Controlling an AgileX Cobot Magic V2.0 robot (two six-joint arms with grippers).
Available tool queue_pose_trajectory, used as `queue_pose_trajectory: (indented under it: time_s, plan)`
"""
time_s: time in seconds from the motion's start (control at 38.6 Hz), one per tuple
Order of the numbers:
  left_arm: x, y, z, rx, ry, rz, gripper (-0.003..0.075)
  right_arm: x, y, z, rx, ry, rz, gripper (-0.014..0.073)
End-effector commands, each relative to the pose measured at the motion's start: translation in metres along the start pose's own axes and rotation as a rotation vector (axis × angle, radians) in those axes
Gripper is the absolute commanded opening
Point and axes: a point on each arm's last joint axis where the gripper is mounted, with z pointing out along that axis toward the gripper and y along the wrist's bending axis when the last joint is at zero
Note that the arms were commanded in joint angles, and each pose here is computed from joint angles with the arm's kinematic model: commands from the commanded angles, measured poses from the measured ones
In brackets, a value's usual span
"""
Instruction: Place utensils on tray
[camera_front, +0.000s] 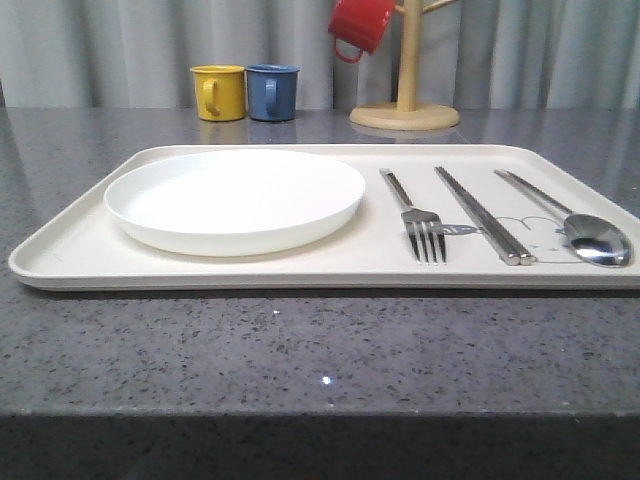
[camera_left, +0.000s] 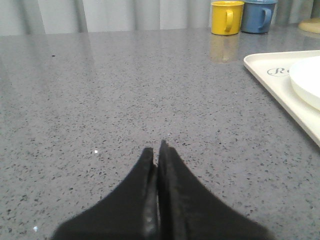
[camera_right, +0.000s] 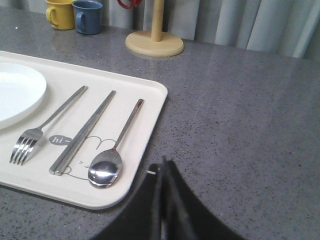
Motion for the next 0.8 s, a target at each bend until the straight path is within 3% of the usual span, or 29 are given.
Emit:
queue_pose_trajectory:
  time_s: [0.0, 0.1, 0.39, 0.78]
  plan:
    - [-0.008, 0.001, -0.002, -0.01, -0.098, -0.013, -0.0018, -0.007, 0.0, 0.003, 0.014, -0.119, -0.059, -0.0069]
    - [-0.008, 0.001, -0.002, -0.01, -0.098, -0.013, -0.0018, 0.018, -0.001, 0.017, 0.054, -0.128, -0.083, -0.0069]
    - [-0.008, 0.001, -0.002, -0.01, -0.098, -0.013, -0.0018, 0.081, -0.004, 0.022, 0.142, -0.153, 0.029, -0.0069]
    - [-0.008, 0.001, -0.002, -0.01, -0.098, -0.013, -0.0018, 0.084, -0.004, 0.019, 0.159, -0.162, 0.056, -0.0069]
